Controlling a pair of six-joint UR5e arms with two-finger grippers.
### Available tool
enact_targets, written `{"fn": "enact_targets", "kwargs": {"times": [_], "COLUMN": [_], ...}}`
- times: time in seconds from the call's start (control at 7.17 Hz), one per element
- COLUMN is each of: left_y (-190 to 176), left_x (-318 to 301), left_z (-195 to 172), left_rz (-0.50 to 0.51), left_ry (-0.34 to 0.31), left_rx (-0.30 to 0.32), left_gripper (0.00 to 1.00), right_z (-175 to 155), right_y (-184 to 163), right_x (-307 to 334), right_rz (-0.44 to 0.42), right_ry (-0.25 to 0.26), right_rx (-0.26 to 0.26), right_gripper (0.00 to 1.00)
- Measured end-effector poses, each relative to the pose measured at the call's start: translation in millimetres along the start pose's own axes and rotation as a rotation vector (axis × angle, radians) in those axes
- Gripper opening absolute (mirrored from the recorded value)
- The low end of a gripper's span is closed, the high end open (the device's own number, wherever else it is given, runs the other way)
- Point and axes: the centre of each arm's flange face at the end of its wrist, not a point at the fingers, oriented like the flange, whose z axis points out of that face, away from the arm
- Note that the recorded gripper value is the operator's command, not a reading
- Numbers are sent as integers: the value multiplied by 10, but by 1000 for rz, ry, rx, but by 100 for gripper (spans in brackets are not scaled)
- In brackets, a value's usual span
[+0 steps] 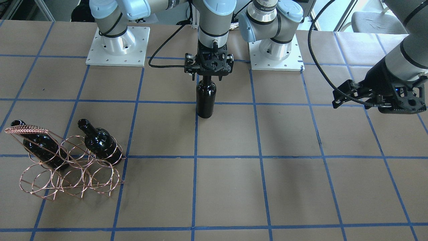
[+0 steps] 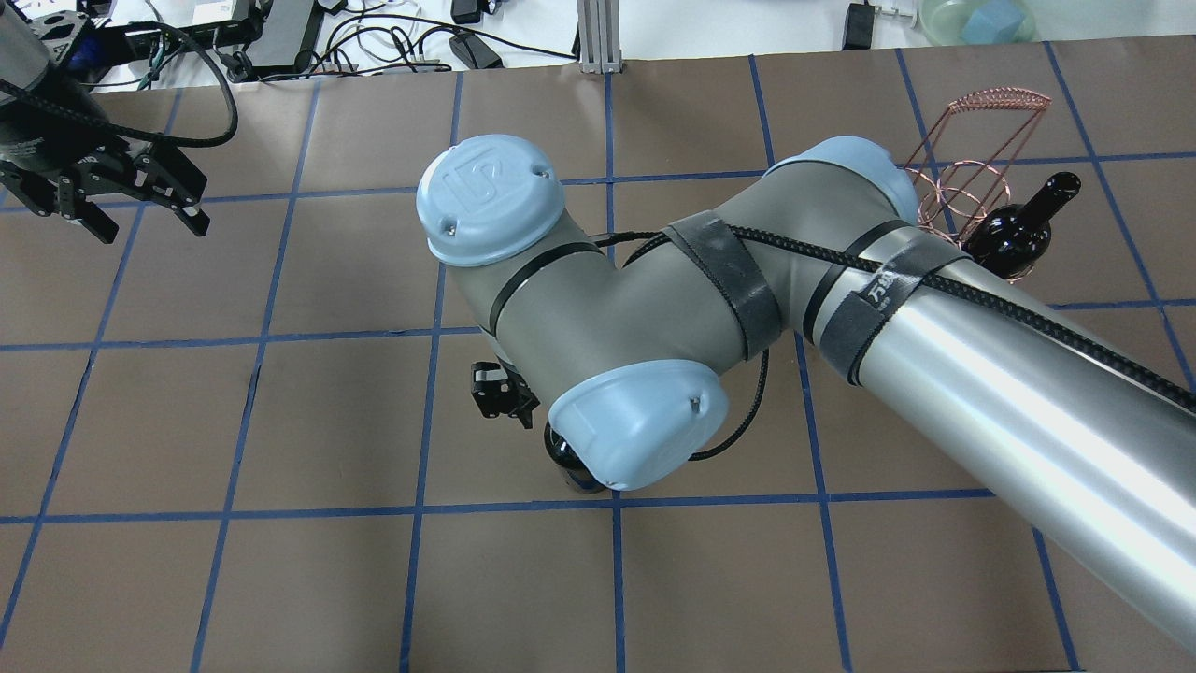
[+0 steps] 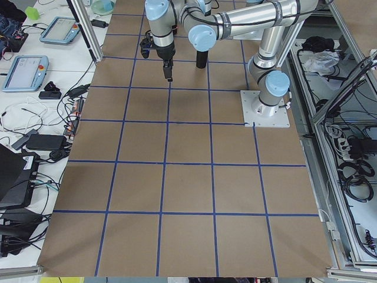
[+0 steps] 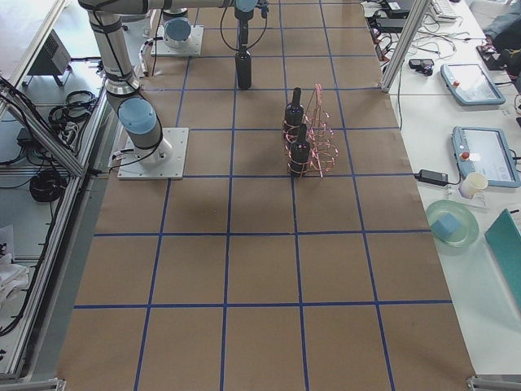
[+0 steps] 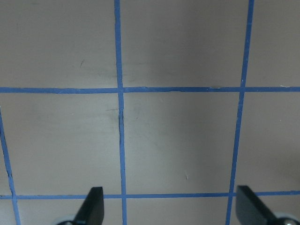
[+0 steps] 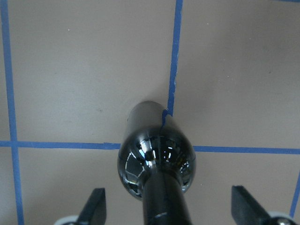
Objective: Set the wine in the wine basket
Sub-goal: 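Close the right gripper around the neck of the standing bottle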
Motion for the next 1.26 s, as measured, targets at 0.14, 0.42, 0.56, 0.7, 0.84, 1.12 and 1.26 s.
{"fn": "enact_targets", "kwargs": {"times": [0.14,0.42,0.56,0.7,0.84,1.12,1.26], "left_y": [-1,16,12,10,6,11,13], "left_x": [0,10,10,10,10,16,20], "left_z": [7,-6,2,6,11,9,12], "left_rz": [0,1,0,0,0,2,2], "left_ry": [1,0,2,3,4,6,7], "left_rx": [-1,-1,-3,-4,-4,-5,-8], "left_gripper": [100,100,100,100,100,100,100], "right_z": [-12,-8,4,23,47,68,70], "right_y": [-7,-29,-35,-31,-23,-12,-6], "right_x": [11,34,44,50,55,53,44], "right_rz": [2,6,7,7,6,5,5], "right_ry": [-4,-12,-14,-15,-14,-24,-34], "right_rx": [4,6,5,4,0,-12,-18], "right_gripper": [93,94,92,81,71,55,54]}}
